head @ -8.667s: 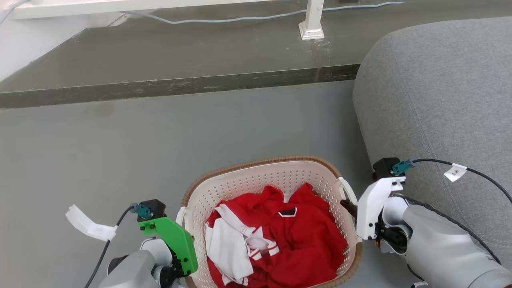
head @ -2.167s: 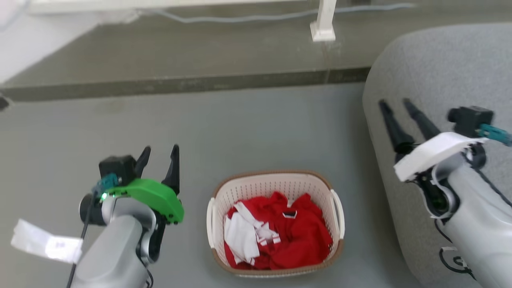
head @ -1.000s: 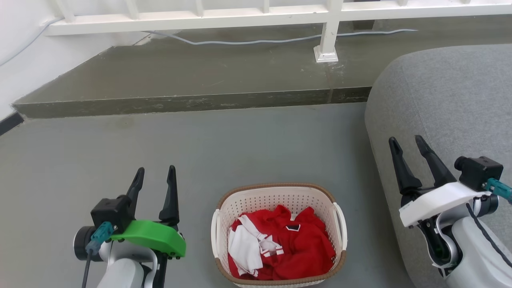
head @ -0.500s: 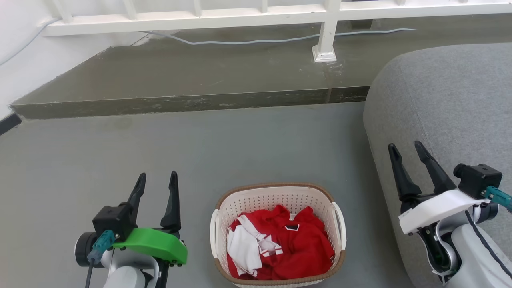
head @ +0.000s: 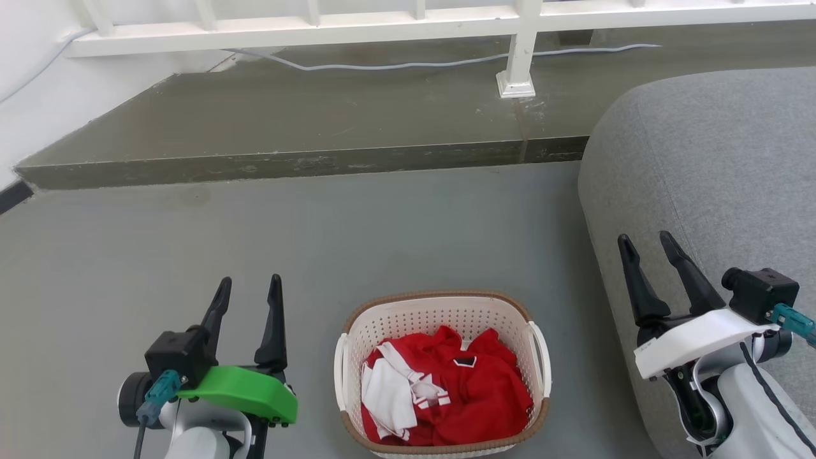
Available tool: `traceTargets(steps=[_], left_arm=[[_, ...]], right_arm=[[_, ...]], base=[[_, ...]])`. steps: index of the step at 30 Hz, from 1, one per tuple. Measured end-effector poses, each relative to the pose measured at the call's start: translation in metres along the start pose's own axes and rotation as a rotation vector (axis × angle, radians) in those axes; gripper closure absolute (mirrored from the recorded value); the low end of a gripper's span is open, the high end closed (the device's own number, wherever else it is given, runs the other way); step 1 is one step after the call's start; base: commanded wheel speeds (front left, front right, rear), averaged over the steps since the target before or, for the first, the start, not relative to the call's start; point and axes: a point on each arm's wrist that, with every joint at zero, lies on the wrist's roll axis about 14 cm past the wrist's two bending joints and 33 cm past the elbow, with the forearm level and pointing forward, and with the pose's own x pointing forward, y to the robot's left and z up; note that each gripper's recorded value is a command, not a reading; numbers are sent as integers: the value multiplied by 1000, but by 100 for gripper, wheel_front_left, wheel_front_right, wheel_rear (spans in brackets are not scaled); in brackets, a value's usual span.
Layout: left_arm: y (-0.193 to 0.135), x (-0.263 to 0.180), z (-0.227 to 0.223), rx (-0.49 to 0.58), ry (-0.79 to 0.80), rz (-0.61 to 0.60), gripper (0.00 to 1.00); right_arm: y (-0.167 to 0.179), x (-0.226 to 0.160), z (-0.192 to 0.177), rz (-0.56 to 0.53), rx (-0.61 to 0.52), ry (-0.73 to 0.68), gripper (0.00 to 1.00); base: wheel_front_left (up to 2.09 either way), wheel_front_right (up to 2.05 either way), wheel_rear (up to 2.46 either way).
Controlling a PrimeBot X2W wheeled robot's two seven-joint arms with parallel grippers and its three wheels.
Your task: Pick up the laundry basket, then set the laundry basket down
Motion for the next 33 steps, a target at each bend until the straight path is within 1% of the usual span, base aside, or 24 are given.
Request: traceTargets(steps=[9,10,14,20,27,29,30,33], left_arm=[[-5,0,0,-7,-2,-20,0],[-5,0,-3,-9,8,-19,100],[-2,-9,-19,-19,59,-2,100],[1,-10,-19,-59,59,12,100],[10,-10,-18,-164,68,52,100],[12,-10,-19,-176,71,57,100],[13,-10,-19,-214,76,63,100],[15,-11,-19,-231,79,72,100]], right_arm=[[0,0,2,-4,5,-9,0],[0,-1,-1,-8,9,0,100],[1,-10,-19,-25,39,47,100],[-4,-10,-18,-49,84,47,100],[-9,-9,-18,-86,194,48,100],[-9,-9,-19,-91,208,49,100],[-11,-9,-18,-99,230,49,100],[-13,-9,-18,-109,255,49,100]], base=[[0,0,0],[0,0,0],[0,0,0],[0,0,0],[0,0,0],[0,0,0],[0,0,0],[0,0,0]])
